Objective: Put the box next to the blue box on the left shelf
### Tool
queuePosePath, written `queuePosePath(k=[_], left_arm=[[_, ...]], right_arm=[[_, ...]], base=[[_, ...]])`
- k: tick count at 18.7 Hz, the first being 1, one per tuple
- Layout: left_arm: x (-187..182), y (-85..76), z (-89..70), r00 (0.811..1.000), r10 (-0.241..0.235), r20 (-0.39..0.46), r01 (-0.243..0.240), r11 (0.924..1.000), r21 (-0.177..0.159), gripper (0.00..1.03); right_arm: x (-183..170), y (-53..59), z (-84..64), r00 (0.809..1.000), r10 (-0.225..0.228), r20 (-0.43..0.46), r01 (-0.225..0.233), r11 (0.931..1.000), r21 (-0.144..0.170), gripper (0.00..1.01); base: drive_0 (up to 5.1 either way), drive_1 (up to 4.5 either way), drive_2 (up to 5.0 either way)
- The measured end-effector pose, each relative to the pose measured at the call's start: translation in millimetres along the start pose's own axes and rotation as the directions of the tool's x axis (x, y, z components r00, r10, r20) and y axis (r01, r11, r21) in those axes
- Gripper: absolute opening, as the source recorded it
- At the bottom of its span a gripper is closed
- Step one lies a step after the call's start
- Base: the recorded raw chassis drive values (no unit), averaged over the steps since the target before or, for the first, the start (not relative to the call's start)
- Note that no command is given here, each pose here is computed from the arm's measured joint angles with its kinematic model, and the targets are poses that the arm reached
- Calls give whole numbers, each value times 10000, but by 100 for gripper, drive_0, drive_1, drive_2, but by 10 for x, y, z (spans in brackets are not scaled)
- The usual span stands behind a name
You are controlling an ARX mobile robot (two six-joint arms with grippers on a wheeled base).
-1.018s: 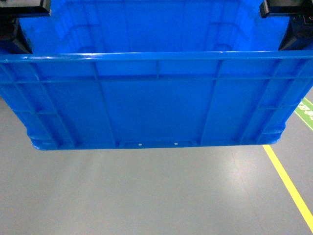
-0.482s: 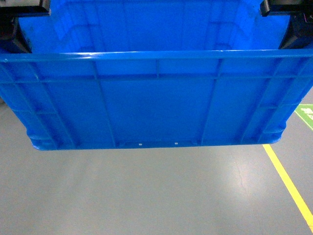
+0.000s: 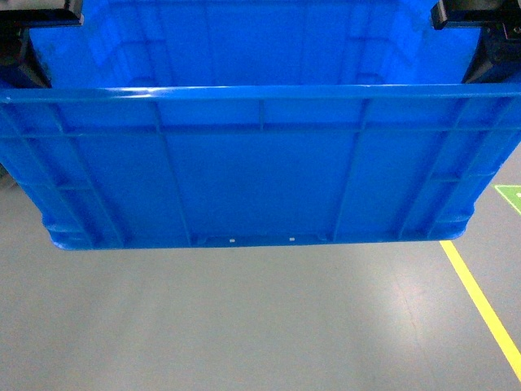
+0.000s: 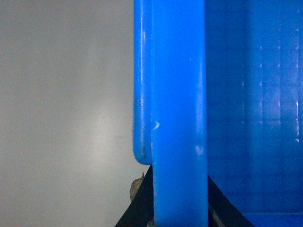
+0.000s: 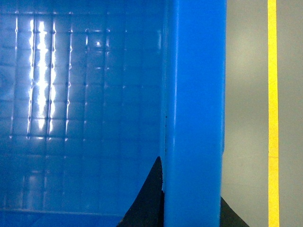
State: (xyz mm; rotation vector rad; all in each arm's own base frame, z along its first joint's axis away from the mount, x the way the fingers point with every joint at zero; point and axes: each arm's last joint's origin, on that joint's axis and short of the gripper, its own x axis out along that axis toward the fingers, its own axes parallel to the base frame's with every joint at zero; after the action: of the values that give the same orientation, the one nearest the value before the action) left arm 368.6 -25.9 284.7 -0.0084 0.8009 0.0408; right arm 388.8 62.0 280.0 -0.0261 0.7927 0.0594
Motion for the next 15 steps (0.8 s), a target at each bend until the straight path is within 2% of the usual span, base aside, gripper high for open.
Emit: queuePosePath(k=[15], left_arm=[[-1, 0, -1, 10000, 4, -7, -4, 10000, 16, 7]], right_arm=[[-2, -3, 1, 10000, -6, -15, 6, 10000, 8, 7]], base=[[-3, 404, -411]])
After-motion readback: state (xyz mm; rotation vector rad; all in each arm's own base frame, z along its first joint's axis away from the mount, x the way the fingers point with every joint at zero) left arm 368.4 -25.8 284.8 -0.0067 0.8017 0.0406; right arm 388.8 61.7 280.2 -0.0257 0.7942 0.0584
